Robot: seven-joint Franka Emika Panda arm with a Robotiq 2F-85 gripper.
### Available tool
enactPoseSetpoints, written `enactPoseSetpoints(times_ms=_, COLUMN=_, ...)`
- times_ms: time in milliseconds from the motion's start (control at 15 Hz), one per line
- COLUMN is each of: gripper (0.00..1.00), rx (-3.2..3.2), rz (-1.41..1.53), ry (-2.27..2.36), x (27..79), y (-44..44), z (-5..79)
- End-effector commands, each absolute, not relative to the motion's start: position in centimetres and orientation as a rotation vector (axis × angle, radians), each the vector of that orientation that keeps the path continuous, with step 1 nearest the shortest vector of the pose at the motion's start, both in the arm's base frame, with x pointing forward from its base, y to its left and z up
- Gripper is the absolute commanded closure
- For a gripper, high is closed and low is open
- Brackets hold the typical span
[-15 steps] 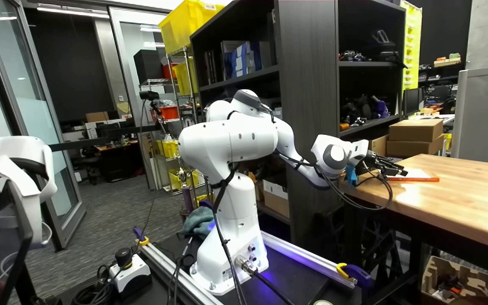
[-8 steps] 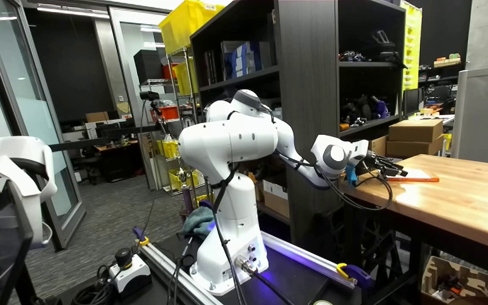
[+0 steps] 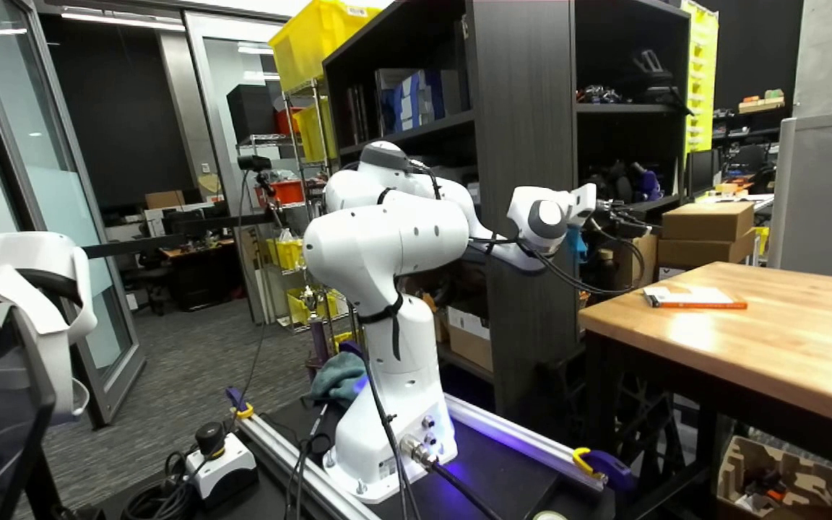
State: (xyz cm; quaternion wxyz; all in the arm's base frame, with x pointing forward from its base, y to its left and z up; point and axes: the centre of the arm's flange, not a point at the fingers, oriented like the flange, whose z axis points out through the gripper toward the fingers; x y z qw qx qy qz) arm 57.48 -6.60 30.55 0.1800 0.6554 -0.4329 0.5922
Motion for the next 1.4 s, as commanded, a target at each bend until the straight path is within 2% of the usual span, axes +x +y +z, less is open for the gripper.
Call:
enactPoseSetpoints(times_ms=0, gripper=0.00, rx=1.851, rz=1.685, ry=-1.231, x=57.7, y=-5.7, z=31.8)
enactPoseSetpoints(times_ms=533, gripper=0.00, rx=1.854, rz=1.656, ry=-1.234, x=57.5, y=-6.8, z=30.1)
enactPoseSetpoints(times_ms=867, gripper=0.00, rx=1.807, rz=1.742, ry=-1.264, x=55.9, y=-5.4, z=33.1)
enactPoseSetpoints(times_ms=933, gripper=0.00, rx=1.839, rz=1.705, ry=-1.241, x=57.3, y=-5.8, z=31.7)
enactPoseSetpoints(times_ms=1333, gripper=0.00, rx=1.824, rz=1.723, ry=-1.248, x=56.7, y=-5.5, z=32.5)
